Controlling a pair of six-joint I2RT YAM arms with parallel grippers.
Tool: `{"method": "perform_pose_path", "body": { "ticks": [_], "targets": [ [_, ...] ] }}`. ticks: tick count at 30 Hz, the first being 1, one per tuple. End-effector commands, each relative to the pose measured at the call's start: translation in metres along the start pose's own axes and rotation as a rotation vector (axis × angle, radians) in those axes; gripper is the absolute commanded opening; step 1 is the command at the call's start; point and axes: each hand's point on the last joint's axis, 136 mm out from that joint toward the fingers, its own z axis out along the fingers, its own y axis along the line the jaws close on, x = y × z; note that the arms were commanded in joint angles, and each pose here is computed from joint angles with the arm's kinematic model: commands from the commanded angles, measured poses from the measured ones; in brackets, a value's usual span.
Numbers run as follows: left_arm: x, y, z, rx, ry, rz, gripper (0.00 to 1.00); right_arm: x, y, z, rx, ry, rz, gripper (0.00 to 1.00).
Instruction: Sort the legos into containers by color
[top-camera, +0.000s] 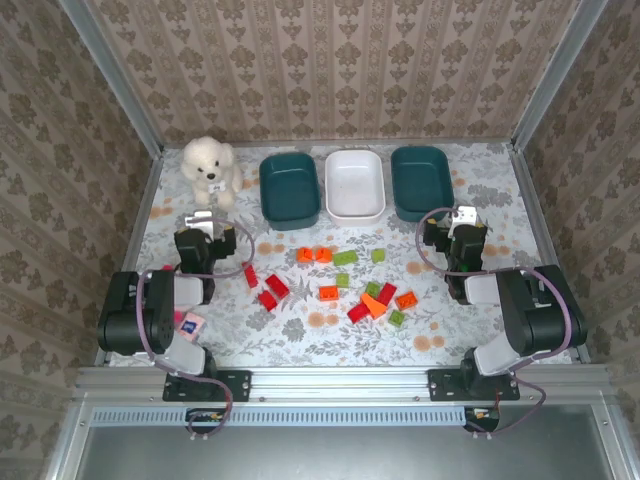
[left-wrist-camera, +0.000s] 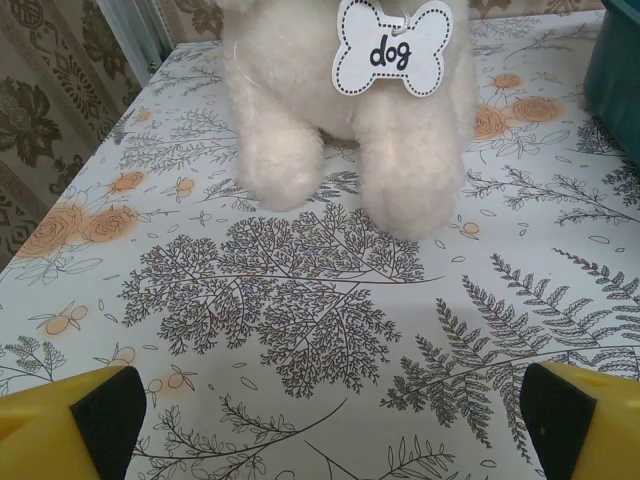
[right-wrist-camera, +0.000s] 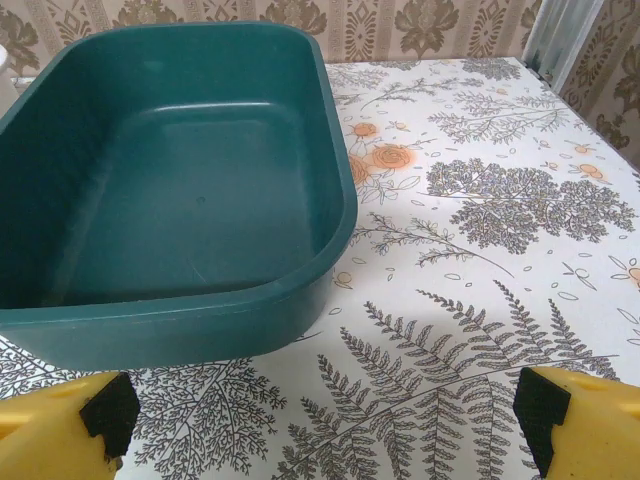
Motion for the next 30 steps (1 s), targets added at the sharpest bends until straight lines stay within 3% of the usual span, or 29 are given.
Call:
{"method": "perform_pose_path", "body": {
  "ticks": [1,23,27,30],
  "targets": [
    [-0.014,0.000,0.003,0.002,-0.039,0.008,1.00,-0.010,0.003,0.002,-0.011,-0.032,0.011,1.00],
    [-0.018,0.000,0.000,-0.002,-0.057,0.013,1.00,-0.011,0.002,0.001,-0.009,-0.039,0.012,1.00],
    [-0.056,-0.004,-0.036,-0.106,-0.116,0.095,1.00,-0.054,-0.006,-0.024,0.040,-0.050,0.013,1.00],
    [-0.094,-0.013,-0.071,-0.129,-0.201,0.071,1.00,-0.107,-0.013,-0.055,0.086,-0.154,0.059,1.00]
  ]
}}
